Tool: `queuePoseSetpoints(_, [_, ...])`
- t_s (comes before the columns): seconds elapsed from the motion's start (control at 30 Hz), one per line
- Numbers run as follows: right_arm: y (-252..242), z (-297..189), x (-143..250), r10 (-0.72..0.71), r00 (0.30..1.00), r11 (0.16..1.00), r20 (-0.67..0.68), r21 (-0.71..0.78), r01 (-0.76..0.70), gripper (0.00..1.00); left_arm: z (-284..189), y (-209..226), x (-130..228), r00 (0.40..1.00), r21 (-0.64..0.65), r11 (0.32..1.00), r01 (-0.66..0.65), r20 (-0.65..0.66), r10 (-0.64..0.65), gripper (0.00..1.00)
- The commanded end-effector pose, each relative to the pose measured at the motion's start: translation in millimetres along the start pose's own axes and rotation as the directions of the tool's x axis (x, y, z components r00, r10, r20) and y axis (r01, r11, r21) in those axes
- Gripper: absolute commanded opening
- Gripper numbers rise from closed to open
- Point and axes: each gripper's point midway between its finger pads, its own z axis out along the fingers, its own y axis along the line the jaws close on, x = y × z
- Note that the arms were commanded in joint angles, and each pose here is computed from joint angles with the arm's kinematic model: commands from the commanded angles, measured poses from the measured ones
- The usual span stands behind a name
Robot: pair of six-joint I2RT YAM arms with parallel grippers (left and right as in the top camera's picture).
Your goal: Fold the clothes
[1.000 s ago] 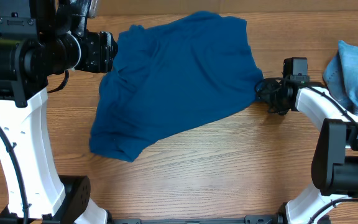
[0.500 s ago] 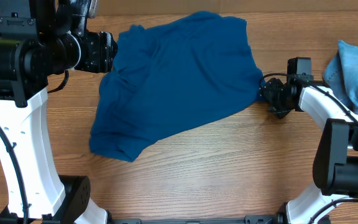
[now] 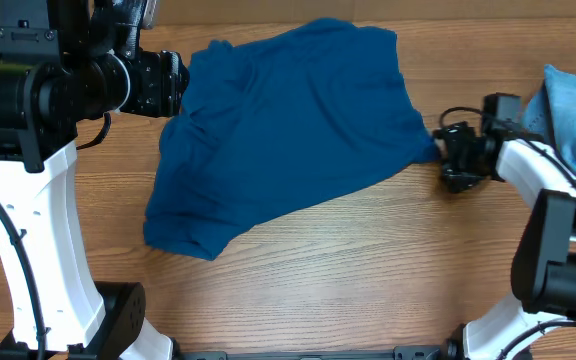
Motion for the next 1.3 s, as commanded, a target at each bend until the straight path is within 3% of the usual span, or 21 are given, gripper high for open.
queuePoseSetpoints(0.0, [4.3, -4.9, -3.6, 0.026, 1.0, 0.999, -0.011, -0.026, -0.027, 0.72, -12.4, -4.1, -0.5, 1.0, 0.013, 1.0, -0.005, 0.03, 0.005, 0.66])
queuePoseSetpoints(0.1, [1.6, -0.4, 3.6, 0.013, 1.0, 1.0, -0.019, -0.018, -0.014, 0.66, -12.4, -4.0, -0.5, 1.0, 0.012, 1.0, -0.005, 0.03, 0.005, 0.66])
queuePoseSetpoints(0.4, [9.2, 7.6, 20.0, -0.054, 0.998, 0.998, -0.028, -0.04, 0.053, 0.63, -12.4, -4.0, -0.5, 1.0, 0.012, 1.0, -0.005, 0.03, 0.005, 0.66])
queuePoseSetpoints(0.77, [6.8, 10.0, 14.1, -0.125, 0.992, 0.992, 0.015, -0.028, 0.126, 0.25, -12.4, -3.8, -0.5, 1.0, 0.011, 1.0, -0.005, 0.03, 0.005, 0.66])
queuePoseSetpoints(0.9, [12.6, 9.5, 11.8, -0.213, 0.977, 0.976, 0.031, -0.046, 0.214, 0.05, -12.4, -2.2, -0.5, 1.0, 0.002, 1.0, -0.005, 0.03, 0.005, 0.67])
queuePoseSetpoints(1.07, [28.6, -4.7, 9.8, -0.355, 0.934, 0.93, 0.036, -0.088, 0.357, 0.04, -12.6, 5.9, -0.3, 1.0, -0.045, 0.999, -0.004, 0.028, 0.005, 0.67])
queuePoseSetpoints(1.27, [39.2, -48.1, 4.0, -0.402, 0.908, 0.909, 0.116, -0.073, 0.411, 0.04, -12.6, 5.9, -0.3, 1.0, -0.045, 0.999, -0.004, 0.028, 0.005, 0.67])
